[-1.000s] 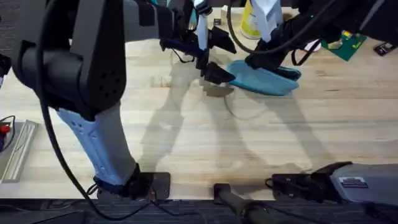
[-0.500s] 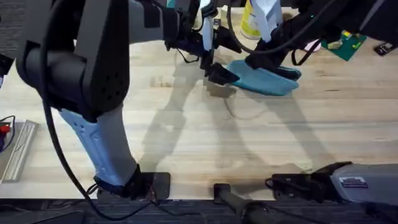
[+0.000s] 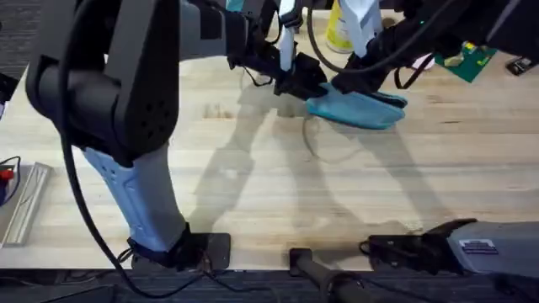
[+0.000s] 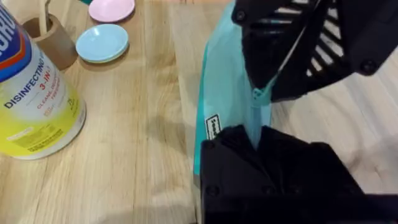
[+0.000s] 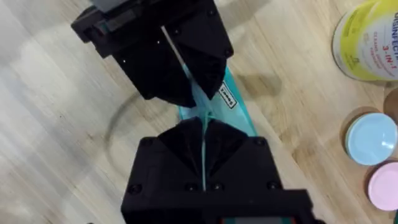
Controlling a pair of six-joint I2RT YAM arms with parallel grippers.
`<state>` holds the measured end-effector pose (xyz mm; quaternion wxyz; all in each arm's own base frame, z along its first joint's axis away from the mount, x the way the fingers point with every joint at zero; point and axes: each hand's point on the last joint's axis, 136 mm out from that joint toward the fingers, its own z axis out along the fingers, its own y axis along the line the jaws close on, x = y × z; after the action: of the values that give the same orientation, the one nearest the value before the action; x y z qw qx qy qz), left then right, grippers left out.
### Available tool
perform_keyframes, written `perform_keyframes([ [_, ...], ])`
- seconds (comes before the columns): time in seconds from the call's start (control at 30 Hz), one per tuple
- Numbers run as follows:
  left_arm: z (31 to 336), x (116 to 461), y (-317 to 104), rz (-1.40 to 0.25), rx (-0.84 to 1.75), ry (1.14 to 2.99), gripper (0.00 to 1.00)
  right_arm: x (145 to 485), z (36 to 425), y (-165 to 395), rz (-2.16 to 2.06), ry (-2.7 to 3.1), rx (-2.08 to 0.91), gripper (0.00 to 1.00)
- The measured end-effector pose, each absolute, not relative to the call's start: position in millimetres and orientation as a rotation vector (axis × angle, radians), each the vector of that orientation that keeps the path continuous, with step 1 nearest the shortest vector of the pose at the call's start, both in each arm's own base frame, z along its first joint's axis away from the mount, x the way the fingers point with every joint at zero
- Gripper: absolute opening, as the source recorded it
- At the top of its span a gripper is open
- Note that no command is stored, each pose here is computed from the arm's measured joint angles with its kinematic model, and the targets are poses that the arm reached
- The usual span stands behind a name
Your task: Unzip the bag, pick up the pens from the table one at a time and place them inside, then zip the bag closed.
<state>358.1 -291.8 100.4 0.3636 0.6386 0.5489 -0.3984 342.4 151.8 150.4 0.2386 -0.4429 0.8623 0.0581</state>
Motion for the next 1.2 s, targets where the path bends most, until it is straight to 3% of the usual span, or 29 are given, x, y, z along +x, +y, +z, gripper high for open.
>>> perform_keyframes([
  [0.47,100.1,357.9,-291.6,-1.026,1.644,1.415,0.043,337.2,147.5,147.8,0.164,2.391,-1.217,0.032],
  [1.2,101.3,358.7,-293.5,-1.019,1.646,1.400,0.042,304.9,142.7,69.5,0.170,2.637,-1.118,0.032],
])
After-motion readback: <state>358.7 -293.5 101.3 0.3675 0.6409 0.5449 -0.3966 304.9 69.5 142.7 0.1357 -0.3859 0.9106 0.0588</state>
